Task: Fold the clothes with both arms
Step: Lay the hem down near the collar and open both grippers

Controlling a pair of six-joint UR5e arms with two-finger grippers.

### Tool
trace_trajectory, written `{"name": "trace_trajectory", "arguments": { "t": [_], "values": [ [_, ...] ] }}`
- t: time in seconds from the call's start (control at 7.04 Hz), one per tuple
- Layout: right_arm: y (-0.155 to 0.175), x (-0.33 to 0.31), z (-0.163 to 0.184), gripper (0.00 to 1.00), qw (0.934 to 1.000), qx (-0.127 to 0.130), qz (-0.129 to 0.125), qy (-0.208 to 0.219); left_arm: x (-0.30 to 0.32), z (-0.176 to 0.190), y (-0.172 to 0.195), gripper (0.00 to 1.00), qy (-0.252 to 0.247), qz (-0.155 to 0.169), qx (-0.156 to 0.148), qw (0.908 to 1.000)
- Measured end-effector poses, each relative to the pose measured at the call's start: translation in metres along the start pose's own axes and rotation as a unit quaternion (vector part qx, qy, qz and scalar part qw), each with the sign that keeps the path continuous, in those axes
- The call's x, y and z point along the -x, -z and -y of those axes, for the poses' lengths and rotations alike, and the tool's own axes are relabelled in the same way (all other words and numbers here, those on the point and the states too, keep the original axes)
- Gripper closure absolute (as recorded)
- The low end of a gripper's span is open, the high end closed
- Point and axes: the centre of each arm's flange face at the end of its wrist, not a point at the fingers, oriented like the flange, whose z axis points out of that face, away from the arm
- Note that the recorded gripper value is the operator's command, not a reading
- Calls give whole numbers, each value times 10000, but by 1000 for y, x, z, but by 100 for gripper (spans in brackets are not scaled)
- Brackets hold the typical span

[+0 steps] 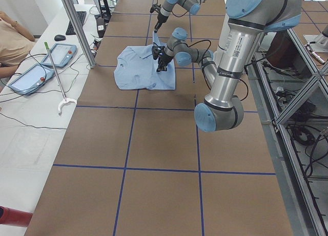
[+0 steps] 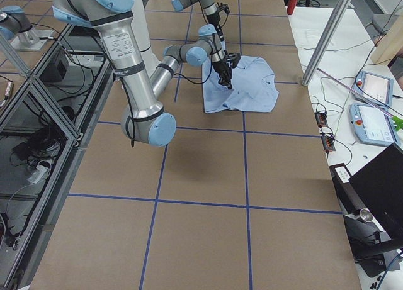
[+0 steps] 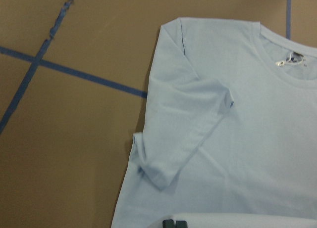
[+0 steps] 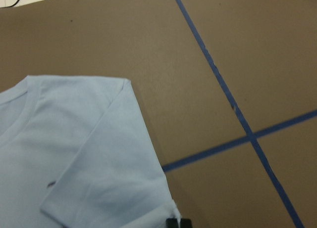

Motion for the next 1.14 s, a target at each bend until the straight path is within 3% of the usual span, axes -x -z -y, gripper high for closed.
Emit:
{"name": "trace_trajectory", "arguments": {
  "t": [0.43,0.99,1.14],
  "values": [
    [-111,39,98,100,9991,-424,17,-13,-3,83,-80,100,-174,-215,-589,9979],
    [-149,75,117,100,9991,-405,-133,1,-10,132,-138,100,-212,-299,-1252,9914],
    [-151,76,115,85,9991,-395,-150,10,-3,138,-152,93,-257,-256,-1346,9902]
  ]
}}
